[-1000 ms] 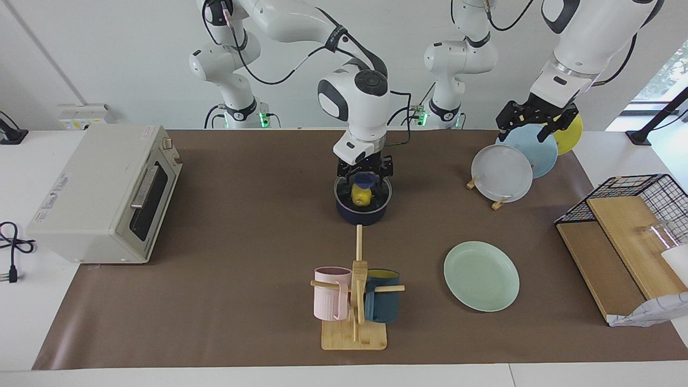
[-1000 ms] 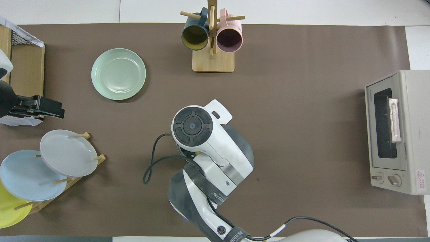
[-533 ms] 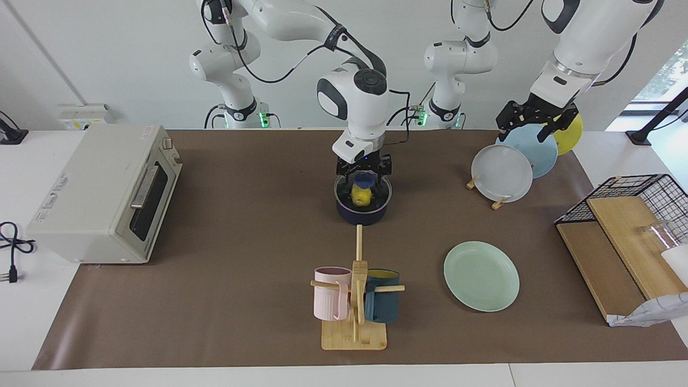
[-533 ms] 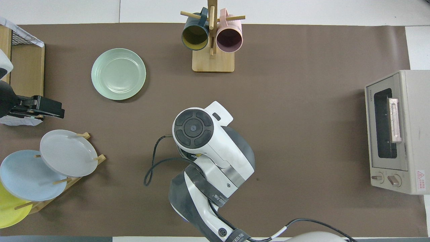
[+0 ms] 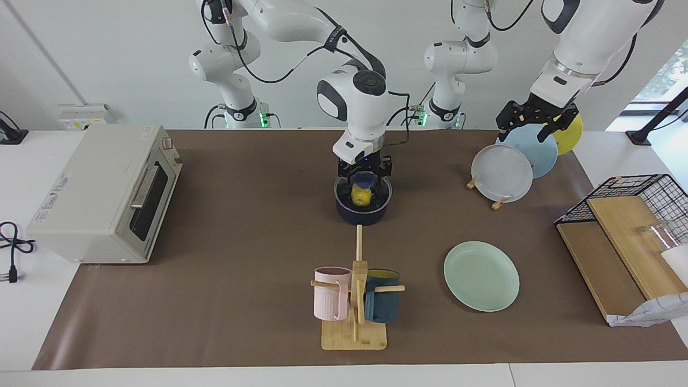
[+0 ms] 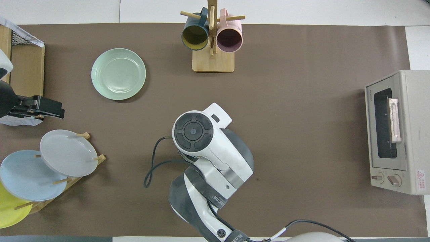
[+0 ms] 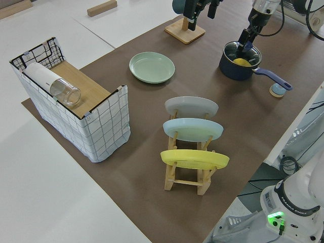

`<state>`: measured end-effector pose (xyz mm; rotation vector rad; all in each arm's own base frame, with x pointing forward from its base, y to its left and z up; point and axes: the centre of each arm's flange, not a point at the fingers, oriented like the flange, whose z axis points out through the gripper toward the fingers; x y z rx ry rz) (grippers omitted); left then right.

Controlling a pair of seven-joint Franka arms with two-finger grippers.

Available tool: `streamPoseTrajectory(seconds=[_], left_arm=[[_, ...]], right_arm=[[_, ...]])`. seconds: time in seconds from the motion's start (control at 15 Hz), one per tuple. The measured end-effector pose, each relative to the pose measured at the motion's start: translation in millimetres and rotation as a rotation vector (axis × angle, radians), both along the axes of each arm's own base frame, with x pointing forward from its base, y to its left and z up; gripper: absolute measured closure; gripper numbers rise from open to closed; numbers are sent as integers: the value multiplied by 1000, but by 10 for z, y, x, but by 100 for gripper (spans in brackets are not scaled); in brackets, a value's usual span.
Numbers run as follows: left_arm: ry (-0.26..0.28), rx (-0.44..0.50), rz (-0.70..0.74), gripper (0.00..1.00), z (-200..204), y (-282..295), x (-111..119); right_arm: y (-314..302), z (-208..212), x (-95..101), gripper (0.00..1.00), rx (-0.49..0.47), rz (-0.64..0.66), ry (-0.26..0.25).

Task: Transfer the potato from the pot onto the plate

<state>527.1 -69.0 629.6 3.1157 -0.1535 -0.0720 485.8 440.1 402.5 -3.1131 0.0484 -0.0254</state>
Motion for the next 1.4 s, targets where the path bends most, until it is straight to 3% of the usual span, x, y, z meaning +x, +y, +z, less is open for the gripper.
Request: streamPoseTrajectory(seconds=[0.13,0.73,1.13,1.4], left_arm=[[0,0,0,0,0,0,0],[1,0,-1,0,27,-1,-27],[-18,-1,0,0,165,11,-118],[-22,-2,-18,0,180,-86,-145]], right_arm=[[25,3,-26,33,-3,8,-3],[-9,92,13,34,-21,11,-15],[-669,759,561,34,-37,34,-20],[-1416,786,992,34,-46,97,-8]])
